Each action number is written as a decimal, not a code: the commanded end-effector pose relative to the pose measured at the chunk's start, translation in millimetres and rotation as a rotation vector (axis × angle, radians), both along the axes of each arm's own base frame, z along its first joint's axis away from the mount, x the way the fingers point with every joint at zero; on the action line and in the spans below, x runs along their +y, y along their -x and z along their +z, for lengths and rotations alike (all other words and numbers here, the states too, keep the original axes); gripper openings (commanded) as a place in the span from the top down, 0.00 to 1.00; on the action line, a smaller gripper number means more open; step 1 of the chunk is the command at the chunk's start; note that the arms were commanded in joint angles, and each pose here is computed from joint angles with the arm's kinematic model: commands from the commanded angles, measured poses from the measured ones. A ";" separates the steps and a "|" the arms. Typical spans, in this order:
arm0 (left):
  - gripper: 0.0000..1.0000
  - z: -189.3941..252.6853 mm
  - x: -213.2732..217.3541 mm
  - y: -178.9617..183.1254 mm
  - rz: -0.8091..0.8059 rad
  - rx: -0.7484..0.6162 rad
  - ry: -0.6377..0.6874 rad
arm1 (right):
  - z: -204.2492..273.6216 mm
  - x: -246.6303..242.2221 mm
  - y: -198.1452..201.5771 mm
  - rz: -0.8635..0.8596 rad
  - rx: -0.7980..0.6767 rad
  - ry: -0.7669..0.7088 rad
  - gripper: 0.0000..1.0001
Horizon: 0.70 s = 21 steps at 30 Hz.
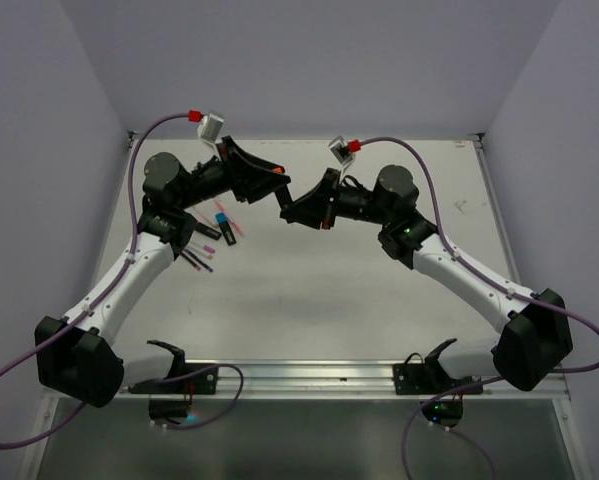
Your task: Open the pen caps
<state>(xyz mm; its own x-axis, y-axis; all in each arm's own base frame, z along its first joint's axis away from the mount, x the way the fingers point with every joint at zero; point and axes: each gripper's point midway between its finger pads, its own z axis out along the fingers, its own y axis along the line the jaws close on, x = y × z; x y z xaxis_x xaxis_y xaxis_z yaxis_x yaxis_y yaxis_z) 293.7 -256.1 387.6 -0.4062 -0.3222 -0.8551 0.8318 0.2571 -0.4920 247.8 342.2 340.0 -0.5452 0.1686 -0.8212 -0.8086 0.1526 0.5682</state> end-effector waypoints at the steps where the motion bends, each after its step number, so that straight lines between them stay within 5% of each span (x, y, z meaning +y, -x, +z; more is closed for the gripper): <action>1: 0.47 18.6 -0.5 7.9 -0.041 -0.045 0.043 | 33.7 2.7 5.9 0.046 -0.092 -0.066 1.00; 12: 0.61 15.5 -4.4 7.7 -0.054 -0.029 0.041 | 28.5 5.7 -0.6 0.039 -0.093 -0.060 1.00; 21: 0.86 12.6 -6.9 12.7 -0.080 -0.031 0.034 | 32.9 7.1 -0.9 0.044 -0.097 -0.084 1.00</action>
<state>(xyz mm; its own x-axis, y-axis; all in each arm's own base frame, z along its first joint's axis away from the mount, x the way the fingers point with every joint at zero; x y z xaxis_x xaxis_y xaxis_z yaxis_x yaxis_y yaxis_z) 290.5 -260.1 391.0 -0.4352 -0.3291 -0.8380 0.8311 0.2112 -0.5145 251.3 348.4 339.7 -0.5346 0.1653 -0.8288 -0.8225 0.1236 0.5552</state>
